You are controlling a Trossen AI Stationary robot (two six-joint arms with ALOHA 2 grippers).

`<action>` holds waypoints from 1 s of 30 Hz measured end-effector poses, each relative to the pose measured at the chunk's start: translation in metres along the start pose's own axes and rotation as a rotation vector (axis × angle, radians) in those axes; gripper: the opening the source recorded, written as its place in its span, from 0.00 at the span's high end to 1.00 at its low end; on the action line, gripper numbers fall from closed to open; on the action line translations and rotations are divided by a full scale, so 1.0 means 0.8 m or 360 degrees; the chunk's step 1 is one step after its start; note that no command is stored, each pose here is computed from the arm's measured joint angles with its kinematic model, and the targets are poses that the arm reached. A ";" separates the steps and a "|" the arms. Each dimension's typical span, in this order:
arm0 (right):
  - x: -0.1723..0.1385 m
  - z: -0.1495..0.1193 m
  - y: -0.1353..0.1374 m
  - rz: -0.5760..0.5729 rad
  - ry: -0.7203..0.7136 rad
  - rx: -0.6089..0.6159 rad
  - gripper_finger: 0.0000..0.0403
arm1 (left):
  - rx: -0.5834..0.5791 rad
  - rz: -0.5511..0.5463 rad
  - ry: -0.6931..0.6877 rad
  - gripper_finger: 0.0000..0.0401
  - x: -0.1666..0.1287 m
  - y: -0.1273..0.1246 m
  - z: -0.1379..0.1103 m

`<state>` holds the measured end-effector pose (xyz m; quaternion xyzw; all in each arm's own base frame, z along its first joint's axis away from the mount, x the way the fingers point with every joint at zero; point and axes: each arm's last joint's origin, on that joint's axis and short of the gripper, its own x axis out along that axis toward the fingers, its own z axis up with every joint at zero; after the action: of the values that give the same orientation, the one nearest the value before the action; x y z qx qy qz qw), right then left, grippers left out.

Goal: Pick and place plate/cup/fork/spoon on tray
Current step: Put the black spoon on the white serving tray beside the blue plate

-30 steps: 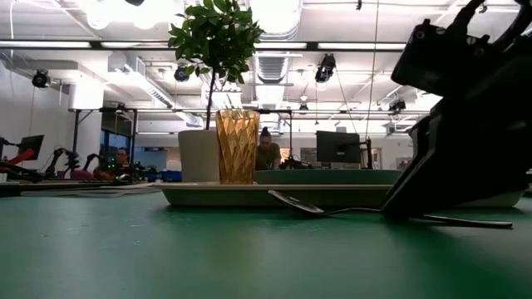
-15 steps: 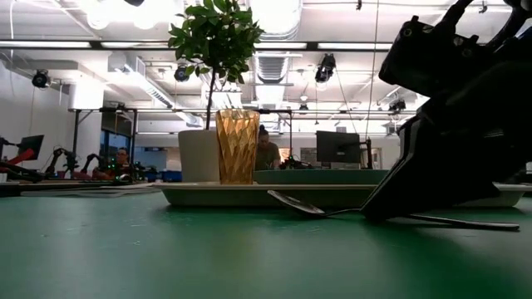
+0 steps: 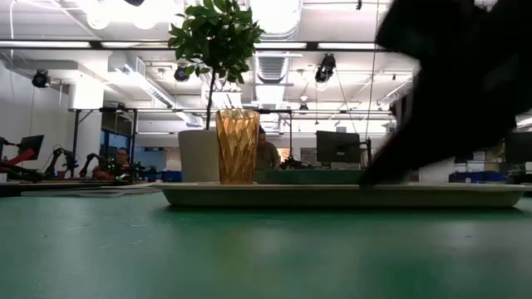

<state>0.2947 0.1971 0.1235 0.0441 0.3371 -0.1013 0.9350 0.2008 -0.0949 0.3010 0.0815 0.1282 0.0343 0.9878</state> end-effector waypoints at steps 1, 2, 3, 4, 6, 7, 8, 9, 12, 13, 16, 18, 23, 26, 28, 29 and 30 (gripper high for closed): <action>-0.004 0.007 0.001 0.0016 -0.0023 0.0018 0.98 | 0.0000 0.0000 0.0000 0.79 0.000 0.000 0.000; -0.008 0.012 0.001 0.0019 -0.0040 0.0025 0.98 | 0.0000 0.0000 0.0000 0.79 0.000 0.000 0.000; -0.011 0.016 -0.001 0.0007 -0.0056 0.0036 0.98 | 0.0000 0.0000 0.0000 0.79 0.000 0.000 0.000; -0.014 0.022 -0.002 -0.0020 -0.0087 0.0076 0.98 | 0.0000 0.0000 0.0000 0.79 0.000 0.000 0.000; -0.024 0.033 -0.011 -0.0106 -0.0150 0.0196 0.98 | 0.0000 -0.0001 0.0000 0.79 0.000 0.000 0.000; -0.029 0.040 -0.017 -0.0147 -0.0170 0.0279 0.98 | -0.0001 0.0000 -0.0001 0.79 0.000 0.000 0.000; -0.034 0.046 -0.024 -0.0182 -0.0183 0.0378 0.98 | -0.0001 0.0000 -0.0001 0.79 0.000 0.000 0.000; -0.039 0.051 -0.034 -0.0231 -0.0177 0.0479 0.98 | 0.0000 0.0000 0.0001 0.79 0.000 0.000 0.000; -0.053 0.059 -0.068 -0.0426 -0.0134 0.0819 0.98 | 0.0000 0.0000 0.0000 0.79 0.000 0.000 0.000; -0.060 0.059 -0.081 -0.0508 -0.0097 0.0924 0.98 | 0.0000 0.0000 0.0001 0.79 0.000 0.000 0.000; -0.082 0.056 -0.115 -0.0760 -0.0019 0.1162 0.98 | 0.0002 0.0001 0.0002 0.79 0.000 0.000 0.000; -0.094 0.050 -0.133 -0.0911 0.0006 0.1228 0.98 | 0.0009 0.0001 0.0001 0.79 0.000 0.000 0.000; -0.111 0.032 -0.164 -0.1074 -0.0037 0.1387 0.98 | 0.0033 0.0001 0.0003 0.79 0.000 0.000 0.000; -0.109 0.016 -0.177 -0.1126 -0.0051 0.1448 0.98 | 0.0065 0.0001 0.0002 0.79 0.000 0.000 0.000; -0.108 0.007 -0.185 -0.1163 -0.0063 0.1490 0.98 | 0.0087 0.0001 0.0001 0.79 0.000 0.000 0.000; -0.108 0.003 -0.189 -0.1187 -0.0068 0.1508 0.98 | 0.0092 0.0001 0.0001 0.79 0.000 0.000 0.000; -0.106 -0.001 -0.193 -0.1212 -0.0074 0.1528 0.98 | 0.0095 0.0001 0.0001 0.79 0.000 0.000 0.000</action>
<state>0.1964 0.0602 0.1752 0.3347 0.2255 -0.5697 0.7159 0.2009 -0.0947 0.3009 0.1111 0.1293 0.0308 0.9849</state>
